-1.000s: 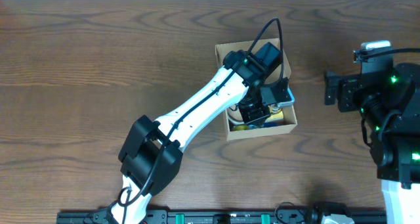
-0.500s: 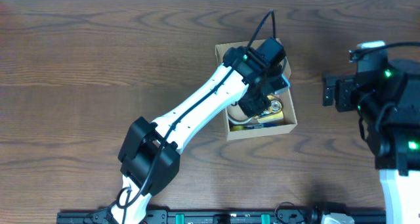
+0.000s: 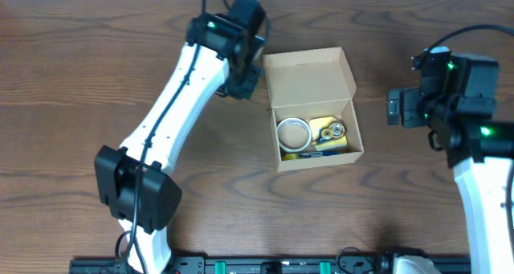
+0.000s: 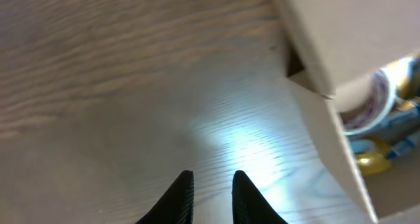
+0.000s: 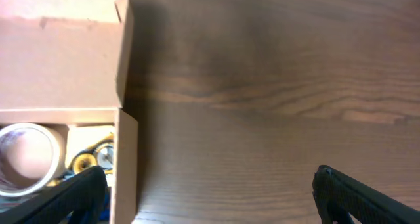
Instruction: Pack container
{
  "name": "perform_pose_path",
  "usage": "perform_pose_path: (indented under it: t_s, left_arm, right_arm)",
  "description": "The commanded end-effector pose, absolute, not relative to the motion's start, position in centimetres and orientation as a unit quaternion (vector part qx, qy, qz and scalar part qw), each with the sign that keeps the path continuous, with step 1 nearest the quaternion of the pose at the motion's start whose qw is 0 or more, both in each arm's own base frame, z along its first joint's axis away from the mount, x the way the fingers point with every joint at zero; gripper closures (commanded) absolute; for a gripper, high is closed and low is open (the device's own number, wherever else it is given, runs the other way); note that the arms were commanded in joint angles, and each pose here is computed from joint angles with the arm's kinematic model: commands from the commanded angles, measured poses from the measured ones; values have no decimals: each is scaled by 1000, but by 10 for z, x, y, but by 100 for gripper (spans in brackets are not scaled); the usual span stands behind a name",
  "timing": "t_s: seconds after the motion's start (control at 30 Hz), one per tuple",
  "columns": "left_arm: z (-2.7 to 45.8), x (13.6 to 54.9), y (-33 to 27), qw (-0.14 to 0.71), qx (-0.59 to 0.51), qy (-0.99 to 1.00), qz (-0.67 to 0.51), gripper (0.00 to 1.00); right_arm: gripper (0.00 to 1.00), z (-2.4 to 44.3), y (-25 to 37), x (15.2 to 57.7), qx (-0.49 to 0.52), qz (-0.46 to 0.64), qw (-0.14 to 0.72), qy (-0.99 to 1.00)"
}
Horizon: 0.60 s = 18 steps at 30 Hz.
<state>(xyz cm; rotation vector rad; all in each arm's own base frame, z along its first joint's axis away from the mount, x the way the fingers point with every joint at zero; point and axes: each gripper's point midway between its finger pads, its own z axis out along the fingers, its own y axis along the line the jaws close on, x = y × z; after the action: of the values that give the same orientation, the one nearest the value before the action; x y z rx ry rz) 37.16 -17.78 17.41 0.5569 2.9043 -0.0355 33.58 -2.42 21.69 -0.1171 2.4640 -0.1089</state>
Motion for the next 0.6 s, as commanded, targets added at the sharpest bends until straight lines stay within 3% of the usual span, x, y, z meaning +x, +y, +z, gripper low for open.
perform_pose_path:
  t_s: [0.0,0.2,0.3,0.37,0.57]
  left_arm:
    - [173,374,-165,91,160,983,-1,79]
    - [158,378,-142,75,135,988,13,78]
    - [144,376,-127,58,112,992,18,77]
    - [134,376,-121,52,100,993,17,77]
    - [115,375,-123,46,87,995,2,77]
  right_arm:
    - [2,196,-33,340,-52,-59,297,952]
    - [17,149,-48,354,-42,-58,235,969]
    - [35,130,-51,363,-36,-44,221,974]
    - [59,119,-49,371,-37,-32,212,976]
    - [71,101,-42,390,-43,1,187,981]
